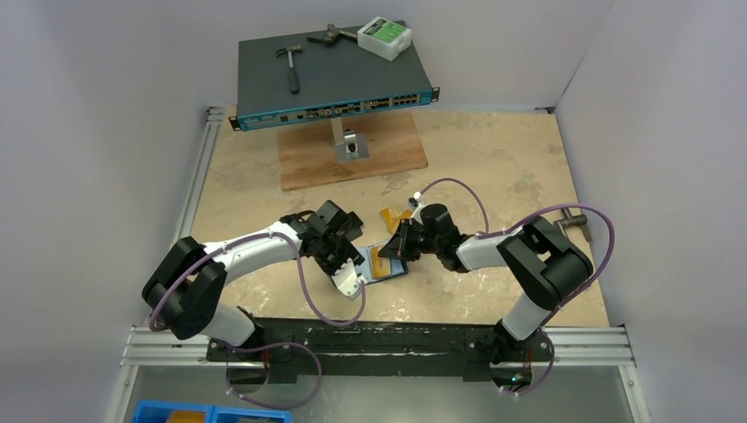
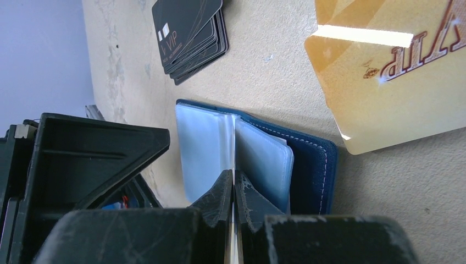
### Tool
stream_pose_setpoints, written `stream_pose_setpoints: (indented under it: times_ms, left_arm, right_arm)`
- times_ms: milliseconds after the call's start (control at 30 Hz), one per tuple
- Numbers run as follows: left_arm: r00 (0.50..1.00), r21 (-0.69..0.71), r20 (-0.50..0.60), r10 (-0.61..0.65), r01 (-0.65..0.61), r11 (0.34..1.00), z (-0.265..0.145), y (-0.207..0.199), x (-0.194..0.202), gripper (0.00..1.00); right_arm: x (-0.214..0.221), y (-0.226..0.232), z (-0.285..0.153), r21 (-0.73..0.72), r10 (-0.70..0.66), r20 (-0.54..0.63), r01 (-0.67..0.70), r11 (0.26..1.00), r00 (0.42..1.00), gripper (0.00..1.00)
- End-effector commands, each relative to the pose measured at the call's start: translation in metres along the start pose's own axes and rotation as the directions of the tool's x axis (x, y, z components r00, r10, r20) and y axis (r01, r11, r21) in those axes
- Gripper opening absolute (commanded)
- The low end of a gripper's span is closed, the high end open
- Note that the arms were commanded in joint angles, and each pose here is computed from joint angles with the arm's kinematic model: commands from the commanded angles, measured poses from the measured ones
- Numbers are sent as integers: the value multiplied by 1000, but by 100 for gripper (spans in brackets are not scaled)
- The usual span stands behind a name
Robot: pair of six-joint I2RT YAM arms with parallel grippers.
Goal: Put the credit cards into the card holder
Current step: Insert the credit card into the card holder.
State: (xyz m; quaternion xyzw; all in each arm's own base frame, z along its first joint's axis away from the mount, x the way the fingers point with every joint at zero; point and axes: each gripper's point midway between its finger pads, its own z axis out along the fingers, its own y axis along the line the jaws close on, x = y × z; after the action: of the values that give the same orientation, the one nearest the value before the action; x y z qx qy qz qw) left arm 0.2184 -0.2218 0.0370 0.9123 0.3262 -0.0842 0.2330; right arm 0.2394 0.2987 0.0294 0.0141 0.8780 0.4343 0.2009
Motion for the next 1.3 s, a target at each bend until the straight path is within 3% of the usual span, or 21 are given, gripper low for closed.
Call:
stream_pose_setpoints:
  times_ms: [0, 133, 1267]
  left_arm:
    - [998, -47, 59, 0, 3, 999, -3, 19, -13, 43]
    - [997, -43, 70, -10, 14, 999, -2, 21, -15, 37]
    - [998, 89, 17, 62, -63, 994, 28, -29, -2, 24]
  right_arm:
    - [-3, -3, 2, -4, -12, 30, 12, 1000, 999, 0]
    - [-5, 2, 3, -30, -13, 40, 14, 999, 999, 0]
    - [13, -10, 9, -54, 2, -1, -2, 999, 1000, 0]
